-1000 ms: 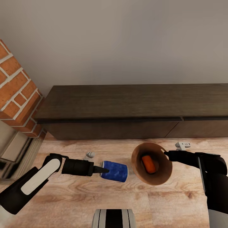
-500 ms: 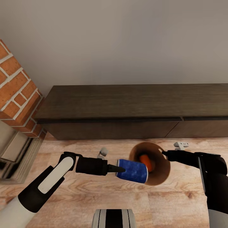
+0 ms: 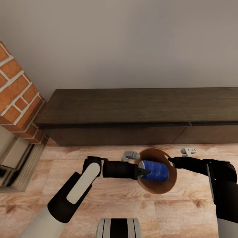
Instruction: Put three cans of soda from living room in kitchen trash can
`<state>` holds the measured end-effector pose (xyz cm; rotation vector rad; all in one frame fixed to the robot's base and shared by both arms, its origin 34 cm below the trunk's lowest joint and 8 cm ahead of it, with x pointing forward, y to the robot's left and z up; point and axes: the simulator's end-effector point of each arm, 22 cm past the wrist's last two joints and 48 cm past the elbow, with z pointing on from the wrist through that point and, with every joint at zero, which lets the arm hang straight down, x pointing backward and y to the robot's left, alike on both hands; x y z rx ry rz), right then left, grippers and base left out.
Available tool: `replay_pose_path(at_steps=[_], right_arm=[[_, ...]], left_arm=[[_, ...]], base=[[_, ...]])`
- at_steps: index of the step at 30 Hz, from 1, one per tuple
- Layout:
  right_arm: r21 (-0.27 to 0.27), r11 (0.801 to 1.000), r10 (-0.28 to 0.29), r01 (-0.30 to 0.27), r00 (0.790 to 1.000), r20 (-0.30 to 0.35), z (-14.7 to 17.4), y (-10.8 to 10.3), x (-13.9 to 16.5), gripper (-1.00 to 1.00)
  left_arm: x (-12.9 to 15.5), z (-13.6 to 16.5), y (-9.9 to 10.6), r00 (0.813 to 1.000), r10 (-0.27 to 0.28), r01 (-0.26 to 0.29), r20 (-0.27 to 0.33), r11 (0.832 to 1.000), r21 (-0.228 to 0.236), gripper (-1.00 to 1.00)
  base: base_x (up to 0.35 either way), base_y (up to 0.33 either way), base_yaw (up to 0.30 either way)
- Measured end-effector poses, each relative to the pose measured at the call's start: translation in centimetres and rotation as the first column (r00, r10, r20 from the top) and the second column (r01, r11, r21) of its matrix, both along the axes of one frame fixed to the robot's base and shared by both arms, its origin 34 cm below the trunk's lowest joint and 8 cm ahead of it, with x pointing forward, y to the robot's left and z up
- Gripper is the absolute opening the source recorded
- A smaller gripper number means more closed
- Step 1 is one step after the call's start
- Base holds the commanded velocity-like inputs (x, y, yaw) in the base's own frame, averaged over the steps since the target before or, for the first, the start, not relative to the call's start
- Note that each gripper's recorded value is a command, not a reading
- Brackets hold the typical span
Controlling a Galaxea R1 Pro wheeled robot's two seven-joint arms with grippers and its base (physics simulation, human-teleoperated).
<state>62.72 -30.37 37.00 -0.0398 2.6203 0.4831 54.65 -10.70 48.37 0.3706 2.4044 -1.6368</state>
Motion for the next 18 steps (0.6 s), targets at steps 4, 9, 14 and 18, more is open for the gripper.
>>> replay_pose_path(at_steps=[4, 9, 14, 18], right_arm=[[-0.01, 1.0, 0.003, -0.003, 1.0, 0.001, 0.0, -0.2, 0.0, -1.0], [-0.004, 1.0, 0.002, -0.002, 1.0, 0.0, 0.0, -0.1, 0.0, -1.0], [-0.011, 1.0, 0.003, -0.003, 1.0, 0.001, 0.0, -0.3, 0.0, -1.0], [-0.005, 1.0, 0.003, -0.003, 1.0, 0.001, 0.0, -0.2, 0.0, -1.0]], left_arm=[[0.5, -0.4, -0.1, 1.0, 0.009, -0.01, 0.026, 0.999, 0.03, -1.0], [0.6, -0.5, 0.1, 0.999, 0.011, -0.012, 0.03, 0.999, 0.038, -1.0], [0.6, -0.7, 0.2, 0.999, 0.012, -0.013, 0.031, 0.999, 0.044, -1.0], [1.0, -1.7, 0.6, 0.999, 0.023, -0.027, 0.046, 0.995, 0.095, -1.0]], base=[[0.0, 0.0, 0.0], [0.0, 0.0, 0.0], [0.0, 0.0, 0.0], [0.0, 0.0, 0.0]])
